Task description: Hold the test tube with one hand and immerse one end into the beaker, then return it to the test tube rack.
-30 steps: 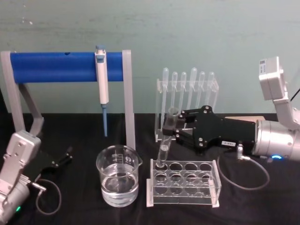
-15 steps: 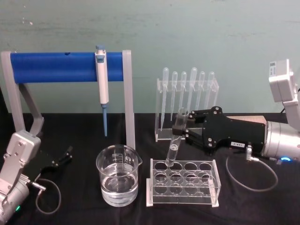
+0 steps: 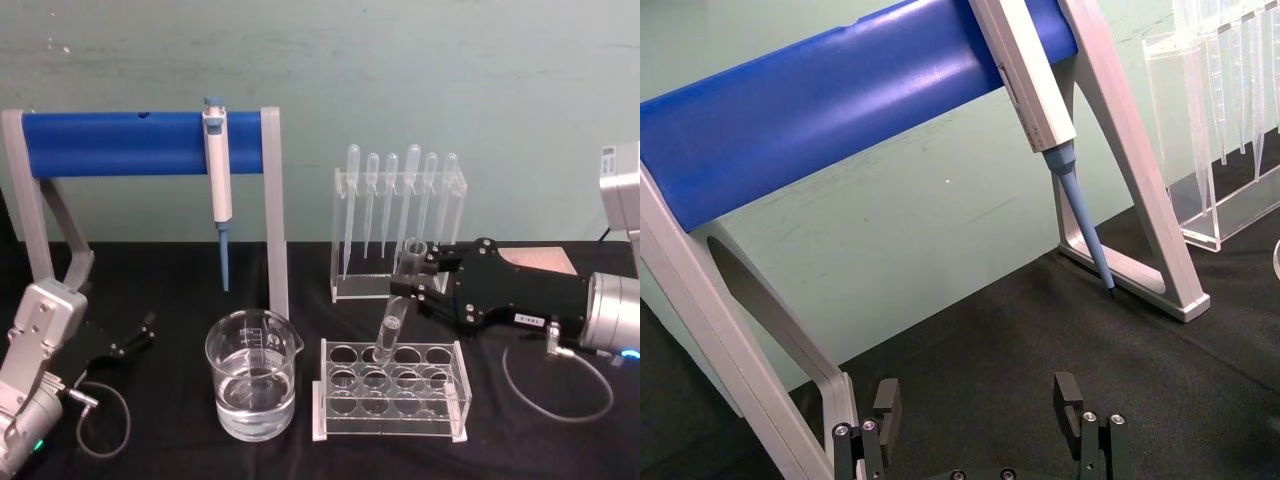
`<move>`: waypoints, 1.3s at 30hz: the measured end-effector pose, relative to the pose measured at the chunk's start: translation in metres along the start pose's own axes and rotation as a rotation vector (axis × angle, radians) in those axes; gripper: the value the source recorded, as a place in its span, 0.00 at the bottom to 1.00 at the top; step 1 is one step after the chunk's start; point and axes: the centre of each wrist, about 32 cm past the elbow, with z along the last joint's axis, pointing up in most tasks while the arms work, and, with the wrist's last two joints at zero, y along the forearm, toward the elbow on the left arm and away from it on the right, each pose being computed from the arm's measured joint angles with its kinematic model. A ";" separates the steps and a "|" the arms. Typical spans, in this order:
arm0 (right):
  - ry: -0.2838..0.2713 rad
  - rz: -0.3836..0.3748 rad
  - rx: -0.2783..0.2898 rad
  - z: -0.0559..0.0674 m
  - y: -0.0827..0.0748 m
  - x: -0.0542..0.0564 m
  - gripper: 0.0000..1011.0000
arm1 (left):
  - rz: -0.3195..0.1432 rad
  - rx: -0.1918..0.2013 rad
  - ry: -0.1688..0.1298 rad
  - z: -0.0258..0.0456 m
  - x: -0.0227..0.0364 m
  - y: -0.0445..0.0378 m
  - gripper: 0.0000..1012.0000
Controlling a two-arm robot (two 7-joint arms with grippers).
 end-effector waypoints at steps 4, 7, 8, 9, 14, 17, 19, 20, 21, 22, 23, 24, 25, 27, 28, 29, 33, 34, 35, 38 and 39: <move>0.012 -0.006 -0.003 -0.005 -0.002 -0.002 0.24 | 0.000 0.000 0.000 0.0000 0.0000 0.0000 0.99; 0.018 -0.010 -0.003 -0.007 -0.002 -0.003 0.24 | 0.000 0.000 0.000 0.0000 0.0000 0.0000 0.99; 0.020 -0.010 -0.002 -0.008 -0.002 -0.004 0.24 | 0.000 0.000 0.000 0.0000 0.0000 0.0000 0.99; 0.022 -0.011 -0.003 -0.009 -0.002 -0.004 0.24 | 0.000 0.000 0.000 0.0000 0.0000 0.0000 0.99; 0.028 -0.013 -0.005 -0.012 -0.002 -0.005 0.24 | 0.000 0.000 0.000 0.0000 0.0000 0.0000 0.99; 0.030 -0.014 -0.008 -0.014 -0.001 -0.005 0.24 | 0.000 0.000 0.000 0.0000 0.0000 0.0000 0.99; 0.031 -0.014 -0.011 -0.015 -0.001 -0.006 0.24 | 0.000 0.000 0.000 0.0000 0.0000 0.0000 0.99; 0.031 -0.014 -0.012 -0.016 -0.001 -0.006 0.24 | 0.000 0.000 0.000 0.0000 0.0000 0.0000 0.99; 0.031 -0.014 -0.013 -0.016 -0.001 -0.006 0.24 | 0.000 0.000 0.000 0.0000 0.0000 0.0000 0.99; 0.032 -0.012 -0.014 -0.017 -0.001 -0.006 0.24 | 0.000 0.000 0.000 0.0000 0.0000 0.0000 0.99; 0.032 -0.012 -0.015 -0.017 -0.001 -0.006 0.24 | 0.000 0.000 0.000 0.0000 0.0000 0.0000 0.99; 0.034 -0.012 -0.015 -0.018 0.000 -0.006 0.24 | 0.000 0.000 0.000 0.0000 0.0000 0.0000 0.99; 0.034 -0.012 -0.016 -0.019 0.000 -0.006 0.24 | 0.000 0.000 0.000 0.0000 0.0000 0.0000 0.99; 0.035 -0.012 -0.018 -0.020 0.000 -0.006 0.24 | 0.000 0.000 0.000 0.0000 0.0000 0.0000 0.99; 0.037 -0.013 -0.019 -0.021 0.000 -0.006 0.24 | 0.000 0.000 0.000 0.0000 0.0000 0.0000 0.99; 0.038 -0.013 -0.019 -0.022 0.000 -0.007 0.24 | 0.000 0.000 0.000 0.0000 0.0000 0.0000 0.99; 0.042 -0.014 -0.019 -0.025 0.001 -0.006 0.24 | 0.000 0.000 0.000 0.0000 0.0000 0.0000 0.99; 0.043 -0.014 -0.019 -0.025 0.001 -0.007 0.24 | 0.000 0.000 0.000 0.0000 0.0000 0.0000 0.99; 0.043 -0.012 -0.019 -0.026 0.002 -0.007 0.24 | 0.000 0.000 0.000 0.0000 0.0000 0.0000 0.99; 0.048 -0.011 -0.020 -0.029 0.003 -0.006 0.24 | 0.000 0.000 0.000 0.0000 0.0000 0.0000 0.99; 0.049 -0.012 -0.020 -0.030 0.003 -0.006 0.24 | 0.000 0.000 0.000 0.0000 0.0000 0.0000 0.99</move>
